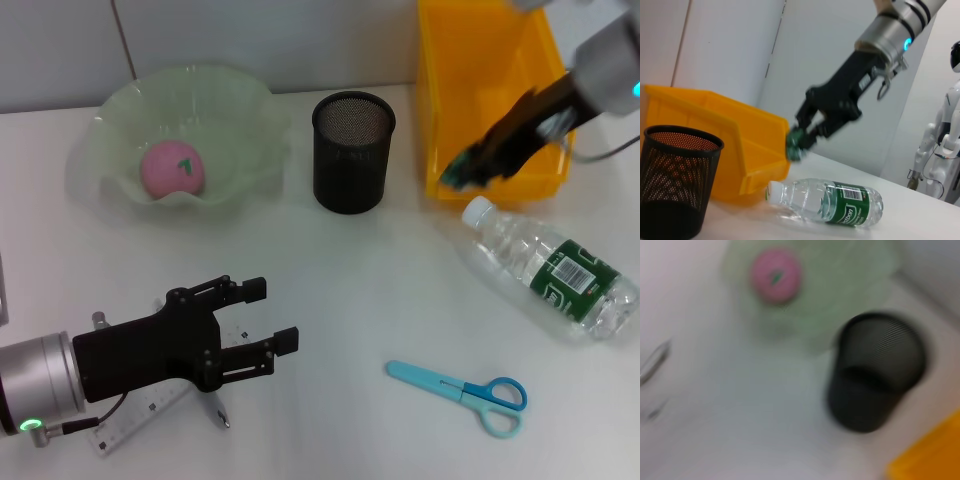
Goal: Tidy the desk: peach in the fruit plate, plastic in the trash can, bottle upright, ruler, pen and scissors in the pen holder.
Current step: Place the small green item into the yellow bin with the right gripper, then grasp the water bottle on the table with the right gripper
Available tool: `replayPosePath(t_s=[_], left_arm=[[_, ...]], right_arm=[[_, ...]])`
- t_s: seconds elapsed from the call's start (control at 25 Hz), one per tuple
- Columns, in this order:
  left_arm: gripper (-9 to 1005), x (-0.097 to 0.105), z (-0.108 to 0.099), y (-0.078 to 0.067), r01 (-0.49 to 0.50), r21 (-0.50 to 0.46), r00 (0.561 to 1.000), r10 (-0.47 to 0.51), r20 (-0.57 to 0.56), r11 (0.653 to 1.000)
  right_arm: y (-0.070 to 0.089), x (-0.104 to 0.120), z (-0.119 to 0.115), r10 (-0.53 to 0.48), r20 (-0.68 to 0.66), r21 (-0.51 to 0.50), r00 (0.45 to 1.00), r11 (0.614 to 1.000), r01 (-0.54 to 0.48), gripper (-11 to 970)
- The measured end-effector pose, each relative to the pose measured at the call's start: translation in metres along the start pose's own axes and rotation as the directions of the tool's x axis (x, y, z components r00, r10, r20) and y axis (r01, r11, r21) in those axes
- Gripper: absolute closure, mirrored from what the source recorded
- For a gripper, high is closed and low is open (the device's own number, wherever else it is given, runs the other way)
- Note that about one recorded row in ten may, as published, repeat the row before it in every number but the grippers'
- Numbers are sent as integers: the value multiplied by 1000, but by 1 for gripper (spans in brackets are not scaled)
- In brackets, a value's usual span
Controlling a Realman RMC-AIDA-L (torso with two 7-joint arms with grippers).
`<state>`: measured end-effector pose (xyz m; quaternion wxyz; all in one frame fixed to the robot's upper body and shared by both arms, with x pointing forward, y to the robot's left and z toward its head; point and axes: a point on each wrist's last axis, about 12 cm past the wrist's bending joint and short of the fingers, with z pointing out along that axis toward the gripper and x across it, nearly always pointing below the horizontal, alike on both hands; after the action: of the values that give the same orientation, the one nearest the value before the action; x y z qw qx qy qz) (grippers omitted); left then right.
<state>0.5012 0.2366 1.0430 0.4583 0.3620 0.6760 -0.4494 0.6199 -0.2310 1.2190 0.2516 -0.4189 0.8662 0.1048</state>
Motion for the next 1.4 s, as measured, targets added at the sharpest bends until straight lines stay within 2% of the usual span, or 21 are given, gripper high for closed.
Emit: replayPosePath(t_s=[0.16,0.28,0.64,1.0,1.2,1.4], left_arm=[[192,0,0,0,0,0,1000,0,0,1000],[192,0,0,0,0,0,1000,0,0,1000],[193,0,0,0,5,0,1000,-5,4,1000],[192,1,-1,-1,7,-2,1000,-7,8,1000],[194,1,-1,-2,8,0,1000,-8,9,1000],[194,1,-1,-2,12,5,1000,-12,9,1000]], right_arm=[[-23,5,-21,78,86,76,993,994,-84,693],[-40,9,-25,129,150,128,980,981,-149,692],[-66,19,4,203,224,203,953,947,-249,688],[-68,17,6,213,258,194,942,944,-267,397],[-59,13,-3,216,273,114,938,960,-254,256],[-44,11,-19,214,235,33,948,973,-228,190]])
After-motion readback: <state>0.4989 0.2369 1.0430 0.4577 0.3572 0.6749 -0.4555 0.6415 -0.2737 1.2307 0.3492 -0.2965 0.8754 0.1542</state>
